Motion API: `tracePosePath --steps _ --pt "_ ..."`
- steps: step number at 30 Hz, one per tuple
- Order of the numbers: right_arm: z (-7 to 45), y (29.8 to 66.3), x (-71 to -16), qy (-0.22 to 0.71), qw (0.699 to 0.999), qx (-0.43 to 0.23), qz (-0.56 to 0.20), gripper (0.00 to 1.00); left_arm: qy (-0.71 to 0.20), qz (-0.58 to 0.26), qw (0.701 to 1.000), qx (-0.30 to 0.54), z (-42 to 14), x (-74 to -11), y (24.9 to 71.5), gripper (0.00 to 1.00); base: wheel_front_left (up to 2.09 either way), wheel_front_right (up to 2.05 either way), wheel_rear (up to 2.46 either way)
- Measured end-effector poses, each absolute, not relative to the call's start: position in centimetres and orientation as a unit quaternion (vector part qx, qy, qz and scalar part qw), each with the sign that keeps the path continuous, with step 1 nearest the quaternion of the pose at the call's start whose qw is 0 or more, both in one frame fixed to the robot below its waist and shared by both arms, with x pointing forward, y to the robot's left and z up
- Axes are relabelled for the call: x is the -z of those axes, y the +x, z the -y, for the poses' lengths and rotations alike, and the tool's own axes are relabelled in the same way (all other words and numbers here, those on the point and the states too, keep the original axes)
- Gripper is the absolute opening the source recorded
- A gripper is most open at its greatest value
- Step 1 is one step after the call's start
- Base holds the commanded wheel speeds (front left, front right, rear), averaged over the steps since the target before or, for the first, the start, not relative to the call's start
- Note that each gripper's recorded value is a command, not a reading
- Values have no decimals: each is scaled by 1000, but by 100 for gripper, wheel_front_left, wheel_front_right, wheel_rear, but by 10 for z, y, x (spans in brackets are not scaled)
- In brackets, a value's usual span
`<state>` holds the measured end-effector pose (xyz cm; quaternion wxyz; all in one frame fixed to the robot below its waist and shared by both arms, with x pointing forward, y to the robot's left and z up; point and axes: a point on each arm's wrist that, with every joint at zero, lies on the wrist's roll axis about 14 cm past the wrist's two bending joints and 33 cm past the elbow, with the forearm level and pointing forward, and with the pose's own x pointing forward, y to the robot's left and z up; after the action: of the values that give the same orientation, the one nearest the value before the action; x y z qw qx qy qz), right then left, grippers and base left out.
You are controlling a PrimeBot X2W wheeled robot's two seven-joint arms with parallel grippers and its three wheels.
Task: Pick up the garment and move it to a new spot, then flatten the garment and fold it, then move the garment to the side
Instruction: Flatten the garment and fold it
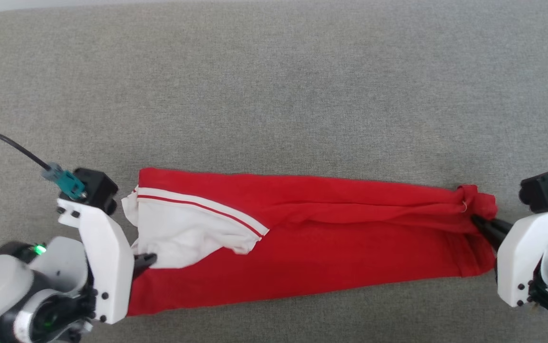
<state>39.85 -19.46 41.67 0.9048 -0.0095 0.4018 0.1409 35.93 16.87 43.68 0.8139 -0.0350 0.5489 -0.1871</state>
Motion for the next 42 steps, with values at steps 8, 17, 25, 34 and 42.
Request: tracePosePath --steps 8,17,25,34,42 --pt "190 396 -410 13 893 -145 -426 100 -58 -546 820 164 -177 -414 369 100 0 0 0" --pt "204 394 -435 17 900 -126 -418 100 -76 -428 886 159 -181 -445 403 100 0 0 0" --pt "208 392 -428 30 894 -109 -435 100 -79 -276 946 152 -191 -486 426 100 0 0 0" --pt "206 393 -396 38 874 -107 -472 100 -87 -170 977 96 -223 -498 424 100 0 0 0" --pt "191 397 -372 40 853 -131 -504 100 -91 -120 988 43 -250 -498 420 100 0 0 0"
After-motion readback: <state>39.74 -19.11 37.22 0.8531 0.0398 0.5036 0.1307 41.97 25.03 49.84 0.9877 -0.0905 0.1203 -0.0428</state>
